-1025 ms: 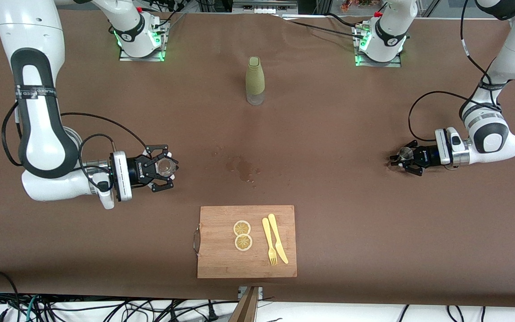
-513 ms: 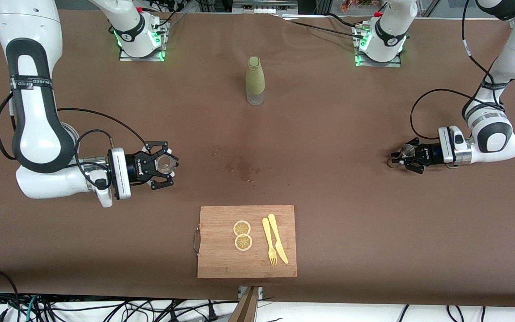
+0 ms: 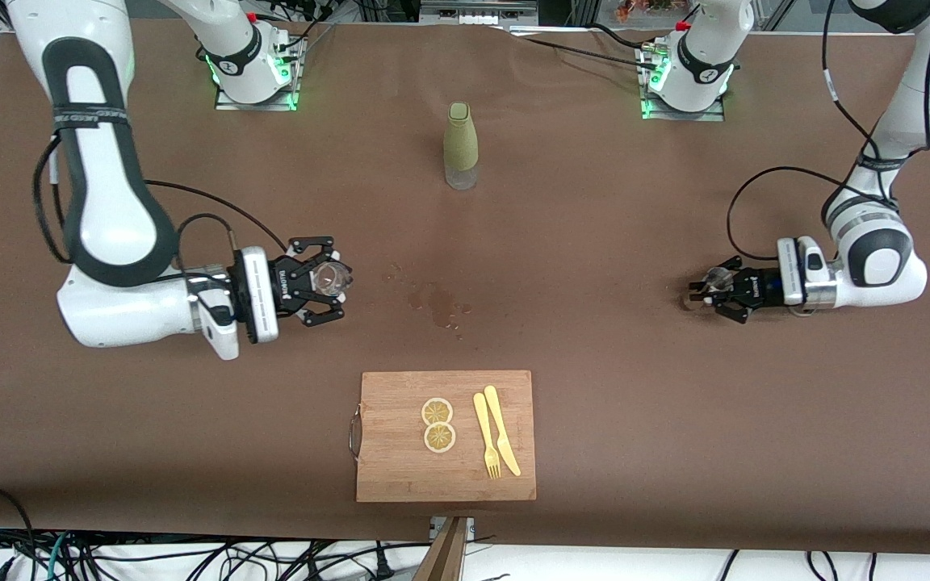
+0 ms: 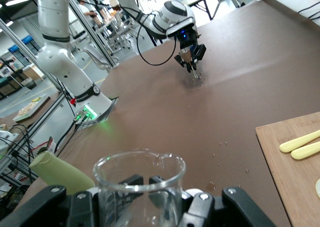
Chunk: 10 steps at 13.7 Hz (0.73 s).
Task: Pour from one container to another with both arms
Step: 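Lift the beaker and jigger, bringing both grippers together mid-table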
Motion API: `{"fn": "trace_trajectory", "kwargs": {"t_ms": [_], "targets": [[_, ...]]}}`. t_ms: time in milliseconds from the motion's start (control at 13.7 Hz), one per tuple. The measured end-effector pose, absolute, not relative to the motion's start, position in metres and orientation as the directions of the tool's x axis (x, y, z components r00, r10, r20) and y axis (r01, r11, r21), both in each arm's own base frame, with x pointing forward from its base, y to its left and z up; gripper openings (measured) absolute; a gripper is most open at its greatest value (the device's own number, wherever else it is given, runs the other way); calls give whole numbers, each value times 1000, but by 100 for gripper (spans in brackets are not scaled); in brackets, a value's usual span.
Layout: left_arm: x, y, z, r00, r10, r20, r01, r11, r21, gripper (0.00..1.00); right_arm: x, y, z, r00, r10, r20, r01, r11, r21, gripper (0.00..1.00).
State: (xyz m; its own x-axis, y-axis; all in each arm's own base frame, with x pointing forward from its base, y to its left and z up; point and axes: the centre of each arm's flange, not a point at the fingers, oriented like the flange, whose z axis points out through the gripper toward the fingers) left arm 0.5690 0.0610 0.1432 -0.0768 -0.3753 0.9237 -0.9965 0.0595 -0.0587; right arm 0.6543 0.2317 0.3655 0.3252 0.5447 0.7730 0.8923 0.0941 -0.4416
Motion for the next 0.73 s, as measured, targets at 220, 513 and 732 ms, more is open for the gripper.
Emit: {"fn": "trace_trajectory", "kwargs": {"t_ms": [220,513,732], "targets": [[596,-15,173,-81,-452,888,-996,63,-58,22,651,262,369,333,564,756,900,48,-433,13],[606,-86,189,-31,-469,882,-999,-8,-39,22,646,298,371,358,578,733,904,-18,-428,13],[597,-138,183,21,-443,896,-998,-62,-7,22,637,341,379,370,592,716,910,-76,-407,13]]}}
